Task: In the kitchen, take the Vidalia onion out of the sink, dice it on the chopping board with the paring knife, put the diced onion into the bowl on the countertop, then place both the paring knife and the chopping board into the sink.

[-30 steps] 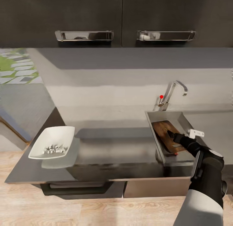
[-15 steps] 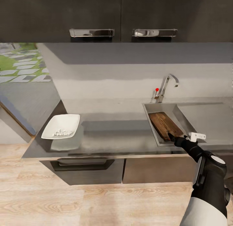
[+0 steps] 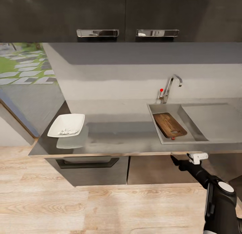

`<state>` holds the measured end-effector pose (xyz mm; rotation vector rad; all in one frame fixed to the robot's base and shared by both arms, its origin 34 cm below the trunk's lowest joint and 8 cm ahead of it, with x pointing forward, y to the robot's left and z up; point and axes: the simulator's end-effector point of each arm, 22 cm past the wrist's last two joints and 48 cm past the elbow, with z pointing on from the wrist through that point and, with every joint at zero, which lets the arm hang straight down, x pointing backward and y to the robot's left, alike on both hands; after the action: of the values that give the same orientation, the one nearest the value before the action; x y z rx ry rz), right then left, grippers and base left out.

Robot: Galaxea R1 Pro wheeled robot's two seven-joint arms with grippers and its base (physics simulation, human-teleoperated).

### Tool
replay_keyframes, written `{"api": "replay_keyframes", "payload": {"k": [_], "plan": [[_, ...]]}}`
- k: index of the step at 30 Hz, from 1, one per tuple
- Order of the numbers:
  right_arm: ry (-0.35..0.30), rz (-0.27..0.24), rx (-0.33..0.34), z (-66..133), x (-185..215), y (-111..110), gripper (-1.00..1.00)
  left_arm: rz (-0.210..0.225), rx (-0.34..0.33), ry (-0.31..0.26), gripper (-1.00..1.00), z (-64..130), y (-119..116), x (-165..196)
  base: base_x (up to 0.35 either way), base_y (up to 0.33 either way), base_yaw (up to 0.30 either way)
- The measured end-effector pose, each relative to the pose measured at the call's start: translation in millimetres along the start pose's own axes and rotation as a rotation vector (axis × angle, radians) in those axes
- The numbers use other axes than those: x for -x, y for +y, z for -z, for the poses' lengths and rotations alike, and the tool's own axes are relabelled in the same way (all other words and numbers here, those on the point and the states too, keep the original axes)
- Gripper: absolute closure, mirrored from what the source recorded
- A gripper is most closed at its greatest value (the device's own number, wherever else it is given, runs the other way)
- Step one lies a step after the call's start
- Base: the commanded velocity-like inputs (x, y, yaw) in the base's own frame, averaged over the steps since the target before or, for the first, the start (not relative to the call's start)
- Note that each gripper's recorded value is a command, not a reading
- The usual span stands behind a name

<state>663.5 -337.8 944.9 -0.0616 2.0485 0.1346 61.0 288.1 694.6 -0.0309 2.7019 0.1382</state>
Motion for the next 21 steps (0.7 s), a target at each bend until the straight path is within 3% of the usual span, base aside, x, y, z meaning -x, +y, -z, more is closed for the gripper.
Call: {"api": "replay_keyframes", "payload": {"k": [5,6,8,10,12,16,20,21], "plan": [[0.078,0.008,0.074,-9.7,-73.8,24.6,-1.00,0.031,-0.009,-0.143,-1.00,-24.9,-6.9,60.3,0.000,0.000,0.000],[0.111,-0.006,0.068,-7.3,-104.9,21.6,-1.00,0.038,-0.006,-0.185,-1.00,-33.8,-6.6,80.4,0.000,0.000,0.000],[0.172,-0.048,0.022,6.6,-157.4,6.3,-1.00,0.041,0.016,-0.210,-1.00,-44.0,-0.3,96.9,0.000,0.000,0.000],[0.252,-0.038,0.005,24.6,-215.0,4.6,-1.00,0.039,0.045,-0.204,-1.00,-52.0,6.8,102.8,0.000,0.000,0.000],[0.289,-0.011,0.032,33.0,-249.6,19.3,-1.00,0.037,0.055,-0.197,-1.00,-54.8,9.3,103.5,0.000,0.000,0.000],[0.352,-0.068,0.017,50.1,-316.9,54.4,-1.00,0.033,0.063,-0.180,-1.00,-55.3,11.9,98.7,0.000,0.000,0.000],[0.455,-0.065,0.015,64.2,-363.9,64.5,-1.00,0.028,0.067,-0.162,-1.00,-53.7,14.1,91.3,0.000,0.000,0.000],[0.491,-0.070,-0.015,70.1,-380.9,63.2,-1.00,0.024,0.071,-0.156,-1.00,-53.4,16.4,88.9,0.000,0.000,0.000]]}}
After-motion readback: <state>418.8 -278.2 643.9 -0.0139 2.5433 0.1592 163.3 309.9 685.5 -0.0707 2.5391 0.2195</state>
